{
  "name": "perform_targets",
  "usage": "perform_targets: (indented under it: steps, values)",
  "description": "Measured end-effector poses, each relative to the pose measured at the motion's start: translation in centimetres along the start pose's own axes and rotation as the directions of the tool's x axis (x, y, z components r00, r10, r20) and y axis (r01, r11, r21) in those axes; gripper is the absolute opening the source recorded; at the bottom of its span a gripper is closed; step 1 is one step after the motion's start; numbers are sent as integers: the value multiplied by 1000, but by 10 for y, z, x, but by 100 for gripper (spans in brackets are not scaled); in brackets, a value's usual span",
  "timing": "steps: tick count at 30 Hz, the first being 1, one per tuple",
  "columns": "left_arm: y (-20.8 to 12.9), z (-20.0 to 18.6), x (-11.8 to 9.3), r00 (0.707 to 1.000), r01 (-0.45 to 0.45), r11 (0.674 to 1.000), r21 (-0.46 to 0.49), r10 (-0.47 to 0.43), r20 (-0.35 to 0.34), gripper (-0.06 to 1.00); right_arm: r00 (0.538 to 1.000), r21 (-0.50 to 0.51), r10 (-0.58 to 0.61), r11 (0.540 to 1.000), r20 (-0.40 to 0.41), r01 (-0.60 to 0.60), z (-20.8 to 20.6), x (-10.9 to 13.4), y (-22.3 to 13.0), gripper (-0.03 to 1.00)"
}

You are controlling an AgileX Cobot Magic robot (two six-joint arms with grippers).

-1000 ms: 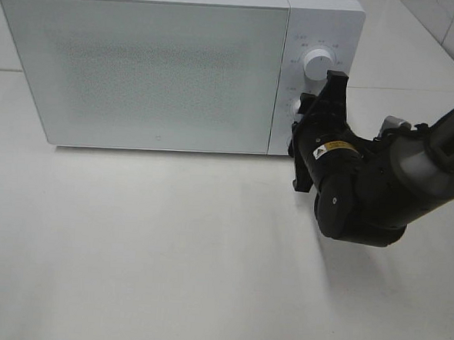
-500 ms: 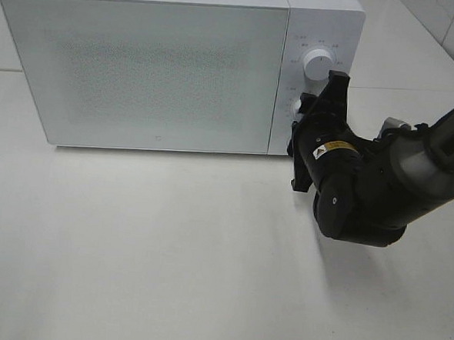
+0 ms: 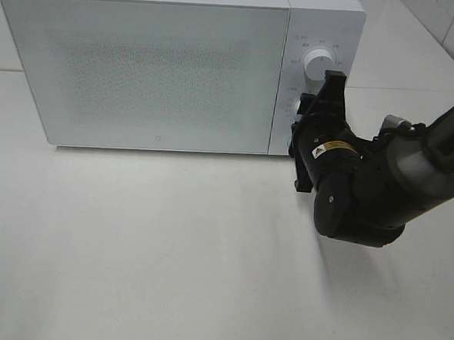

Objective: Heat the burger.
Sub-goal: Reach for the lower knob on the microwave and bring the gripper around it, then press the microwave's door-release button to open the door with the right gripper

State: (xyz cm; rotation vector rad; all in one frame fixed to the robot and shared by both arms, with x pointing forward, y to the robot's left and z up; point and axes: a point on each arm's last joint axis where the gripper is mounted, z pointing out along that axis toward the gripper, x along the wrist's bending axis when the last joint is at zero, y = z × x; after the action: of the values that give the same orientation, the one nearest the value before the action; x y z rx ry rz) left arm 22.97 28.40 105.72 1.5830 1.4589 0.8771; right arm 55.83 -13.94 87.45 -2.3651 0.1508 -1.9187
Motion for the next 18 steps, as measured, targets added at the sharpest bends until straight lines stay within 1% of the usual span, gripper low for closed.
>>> perform_targets:
  steps: [2,4,6,7,10,12,15,17,18]
  values:
    - [0,0,0,1000,0,1000,0,0,0,99,1000,-3,1,1000,1,-1,0,0,0,46]
    - [0,0,0,1000,0,1000,0,0,0,99,1000,6,-3,1000,0,3,0,0,-1,50]
    - [0,0,0,1000,0,1000,0,0,0,99,1000,17,-9,1000,-1,9,-1,0,-3,52]
    - [0,0,0,1000,0,1000,0,0,0,99,1000,33,-23,999,-7,23,-2,1,-5,57]
    - [0,0,0,1000,0,1000,0,0,0,99,999,37,-36,999,-7,36,-2,0,-5,59]
    - [0,0,0,1000,0,1000,0,0,0,99,996,47,-87,995,-1,87,-10,-2,-2,68]
    - [0,0,0,1000,0,1000,0,0,0,99,994,52,-107,993,4,106,-13,-2,-1,70]
    - [0,0,0,1000,0,1000,0,0,0,99,981,76,-193,978,2,193,-24,1,0,73]
    - [0,0,0,1000,0,1000,0,0,0,99,981,76,-193,978,2,193,-24,1,0,73]
